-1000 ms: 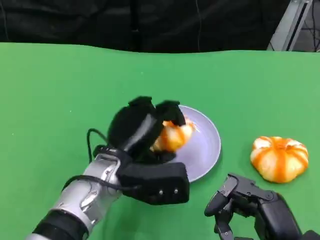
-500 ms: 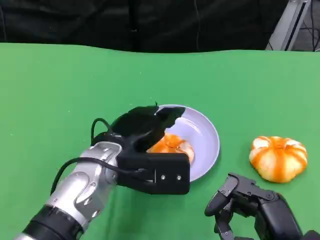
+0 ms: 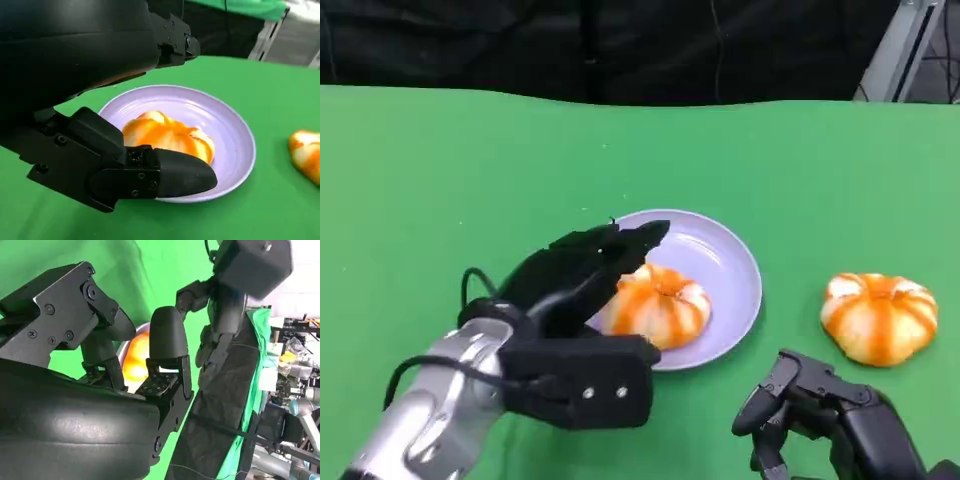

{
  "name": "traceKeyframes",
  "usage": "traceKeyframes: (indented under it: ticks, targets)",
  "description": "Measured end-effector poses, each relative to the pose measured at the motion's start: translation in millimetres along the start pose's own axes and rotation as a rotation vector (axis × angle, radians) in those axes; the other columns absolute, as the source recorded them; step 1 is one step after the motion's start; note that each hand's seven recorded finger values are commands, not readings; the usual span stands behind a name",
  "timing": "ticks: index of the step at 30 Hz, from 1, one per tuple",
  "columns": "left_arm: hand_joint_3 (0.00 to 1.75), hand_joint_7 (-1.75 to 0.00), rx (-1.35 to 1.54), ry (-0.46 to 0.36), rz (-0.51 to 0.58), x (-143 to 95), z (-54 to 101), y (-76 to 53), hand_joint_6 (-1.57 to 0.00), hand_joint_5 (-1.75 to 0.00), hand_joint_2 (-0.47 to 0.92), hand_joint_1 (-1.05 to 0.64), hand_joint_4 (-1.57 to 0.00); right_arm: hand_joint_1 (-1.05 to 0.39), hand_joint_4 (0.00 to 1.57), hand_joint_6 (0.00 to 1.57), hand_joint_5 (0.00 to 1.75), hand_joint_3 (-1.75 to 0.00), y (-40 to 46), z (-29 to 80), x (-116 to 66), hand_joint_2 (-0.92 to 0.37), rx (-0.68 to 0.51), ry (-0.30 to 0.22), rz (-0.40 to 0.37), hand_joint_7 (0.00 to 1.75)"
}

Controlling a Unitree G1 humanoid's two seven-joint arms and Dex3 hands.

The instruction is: Grasp the bread from the table and place it into the plate.

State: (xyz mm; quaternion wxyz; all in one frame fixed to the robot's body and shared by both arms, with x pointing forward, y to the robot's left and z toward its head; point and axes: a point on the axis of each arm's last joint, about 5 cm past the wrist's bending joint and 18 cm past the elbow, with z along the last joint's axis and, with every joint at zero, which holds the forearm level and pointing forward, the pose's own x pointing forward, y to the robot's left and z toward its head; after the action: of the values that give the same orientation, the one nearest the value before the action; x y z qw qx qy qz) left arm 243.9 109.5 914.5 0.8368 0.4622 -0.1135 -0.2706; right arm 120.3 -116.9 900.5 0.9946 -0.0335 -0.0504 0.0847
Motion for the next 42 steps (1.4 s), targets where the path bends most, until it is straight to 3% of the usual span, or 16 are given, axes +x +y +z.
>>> traceKeyframes:
  ticks: [4, 7, 10, 11, 13, 15, 18, 20, 25, 28, 30, 34, 37, 39, 42]
  targets:
    - [0.38, -0.01, -0.035, -0.016, 0.044, -11, -4.1, 2.5, -0.02, -0.01, 0.92, -0.74, -0.02, 0.03, 0.78, 0.79, 1.62, -1.3, -1.7, -1.4, 0.6, -0.38, 0.0, 0.005, -0.006, 1.34]
    - [0.31, -0.06, -0.146, -0.077, 0.182, -29, -10.3, 2.3, -0.13, -0.09, 0.92, -0.58, -0.16, 0.05, 0.79, 0.8, 1.61, -1.33, -1.6, -2.5, 1.6, -0.36, -0.002, 0.004, -0.005, 1.34]
    - [0.3, -0.08, -0.279, -0.105, 0.323, -50, -19.1, -5.7, -0.18, -0.16, 0.92, -0.5, -0.26, 0.05, 0.79, 0.8, 1.61, -1.37, -1.7, -4.0, 2.4, -0.34, -0.004, -0.001, -0.006, 1.33]
    - [0.29, -0.09, -0.309, -0.107, 0.345, -56, -21.3, -8.7, -0.28, -0.37, 0.92, -0.45, -0.31, 0.05, 0.79, 0.8, 1.61, -1.38, -1.7, -4.4, 2.5, -0.34, -0.004, -0.001, -0.005, 1.33]
    - [0.28, -0.08, -0.375, -0.119, 0.396, -69, -26.0, -15.0, -0.35, -0.59, 0.92, -0.42, -0.29, 0.04, 0.79, 0.8, 1.61, -1.38, -1.5, -4.3, 3.0, -0.34, -0.003, -0.003, -0.004, 1.33]
    - [0.28, -0.08, -0.419, -0.134, 0.435, -80, -28.8, -20.3, -0.36, -0.63, 0.92, -0.41, -0.28, 0.04, 0.79, 0.8, 1.61, -1.38, -1.6, -4.5, 2.7, -0.34, -0.003, -0.001, -0.005, 1.33]
    - [0.24, -0.21, -0.465, -0.137, 0.474, -87, -31.6, -24.5, -0.62, -0.9, 0.92, -0.3, -0.4, 0.03, 0.79, 0.8, 1.61, -1.38, -1.4, -4.4, 3.0, -0.34, -0.002, -0.002, -0.002, 1.34]
    - [0.24, -0.24, -0.581, -0.134, 0.568, -101, -31.9, -33.7, -0.68, -0.99, 0.92, -0.26, -0.44, 0.03, 0.79, 0.81, 1.61, -1.37, -3.3, -5.3, 1.7, -0.34, -0.003, 0.003, -0.009, 1.34]
    - [0.26, -0.29, -0.742, -0.028, 0.646, -129, -29.3, -52.6, -0.74, -1.12, 0.92, -0.18, -0.58, 0.02, 0.8, 0.82, 1.6, -1.38, -7.6, -6.9, 1.7, -0.33, -0.001, 0.007, -0.017, 1.35]
    - [0.4, -0.77, -0.815, -0.002, 0.682, -130, -23.8, -60.3, -0.65, -1.28, 0.87, -0.12, -0.62, 0.03, 0.8, 0.82, 1.6, -1.37, -10.6, -8.2, 1.4, -0.32, 0.004, 0.003, -0.02, 1.34]
    - [0.52, -0.89, -0.848, 0.007, 0.699, -127, -20.1, -64.6, -0.66, -1.32, 0.82, -0.11, -0.65, 0.03, 0.8, 0.82, 1.61, -1.38, -12.0, -10.1, 0.7, -0.33, 0.002, 0.006, -0.019, 1.33]
    - [0.68, -1.08, -0.918, 0.0, 0.735, -124, -18.0, -67.8, -0.74, -1.42, 0.8, -0.12, -0.73, 0.04, 0.79, 0.82, 1.6, -1.38, -13.0, -12.6, 0.0, -0.32, -0.003, 0.013, -0.016, 1.31]
    - [0.71, -1.12, -0.949, 0.007, 0.737, -125, -23.0, -68.8, -0.74, -1.44, 0.8, -0.12, -0.74, 0.04, 0.79, 0.82, 1.6, -1.38, -12.5, -13.2, 0.4, -0.32, -0.001, 0.013, -0.014, 1.31]
    - [1.05, -1.26, -0.954, 0.0, 0.738, -125, -24.2, -68.1, -0.8, -1.57, 0.63, -0.08, -0.77, 0.02, 0.79, 0.82, 1.6, -1.38, -12.1, -14.1, 0.5, -0.32, 0.0, 0.014, -0.012, 1.31]
    - [1.15, -1.36, -0.94, 0.009, 0.737, -123, -26.1, -69.6, -0.81, -1.63, 0.55, -0.07, -0.78, 0.03, 0.81, 0.83, 1.59, -1.38, -12.3, -15.9, 1.5, -0.31, -0.002, 0.008, -0.009, 1.3]
